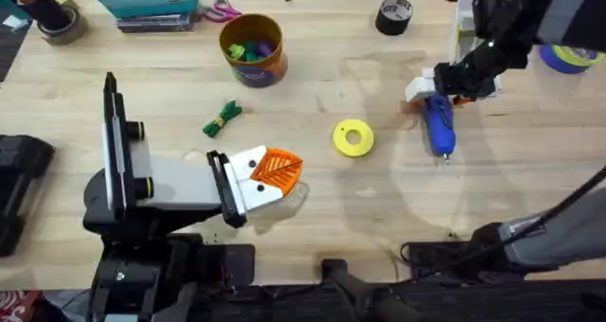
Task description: Pick up the gripper from the table and insert it into the empty holder that is missing its gripper. Then pick up a screw, insert it into the mounting hole, and use the screwdriver to tighten it. Finally, clean up the table by picking up the vegetable and placing it into the bucket.
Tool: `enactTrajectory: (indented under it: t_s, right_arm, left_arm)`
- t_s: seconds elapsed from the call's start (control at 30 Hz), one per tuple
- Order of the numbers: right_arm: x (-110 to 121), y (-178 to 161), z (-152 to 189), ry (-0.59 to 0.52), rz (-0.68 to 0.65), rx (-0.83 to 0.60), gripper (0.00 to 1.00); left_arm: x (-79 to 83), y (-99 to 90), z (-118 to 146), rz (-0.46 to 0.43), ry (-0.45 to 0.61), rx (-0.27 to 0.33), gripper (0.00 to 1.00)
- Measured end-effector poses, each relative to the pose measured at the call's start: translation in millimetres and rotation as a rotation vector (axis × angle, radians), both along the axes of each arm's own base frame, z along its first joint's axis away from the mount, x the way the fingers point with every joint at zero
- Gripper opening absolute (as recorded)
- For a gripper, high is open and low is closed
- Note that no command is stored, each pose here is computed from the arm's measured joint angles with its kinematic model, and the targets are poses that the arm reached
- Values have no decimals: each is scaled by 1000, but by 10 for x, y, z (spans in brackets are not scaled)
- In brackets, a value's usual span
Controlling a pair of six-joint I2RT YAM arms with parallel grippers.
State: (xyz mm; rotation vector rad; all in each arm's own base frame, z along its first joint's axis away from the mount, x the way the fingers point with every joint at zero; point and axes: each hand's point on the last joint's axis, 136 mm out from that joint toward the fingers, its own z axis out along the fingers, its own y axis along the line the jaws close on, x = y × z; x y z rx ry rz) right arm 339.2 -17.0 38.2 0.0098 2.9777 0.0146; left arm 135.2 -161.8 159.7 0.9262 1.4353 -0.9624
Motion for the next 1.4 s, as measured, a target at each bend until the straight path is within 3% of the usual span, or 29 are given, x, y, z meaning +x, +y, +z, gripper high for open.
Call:
enactTrajectory:
  t_s: [0.23, 0.33, 0.47, 0.6, 0.63, 1.17, 1.3, 1.4]
  right_arm:
    - [2, 11, -24, 5, 3, 0, 994]
    - [2, -3, -27, 6, 2, -8, 915]
    - [12, -8, -25, 2, 2, -11, 593]
    - [9, -7, -35, 5, 4, -11, 67]
    - [4, -6, -47, 9, 2, -10, 28]
    - [11, 5, 8, 14, 18, -6, 24]
    - [138, 13, 273, -43, 13, 0, 24]
    - [325, 15, 696, -162, 11, -2, 24]
  left_arm:
    - [0, 0, 0, 0, 0, 0, 4]
    - [0, 0, 0, 0, 0, 0, 4]
    - [0, 0, 0, 0, 0, 0, 4]
    - [0, 0, 0, 0, 0, 0, 4]
    - [0, 0, 0, 0, 0, 0, 4]
    - [0, 0, 0, 0, 0, 0, 4]
    - [0, 0, 0, 0, 0, 0, 4]
    - [0, 0, 0, 0, 0, 0, 4]
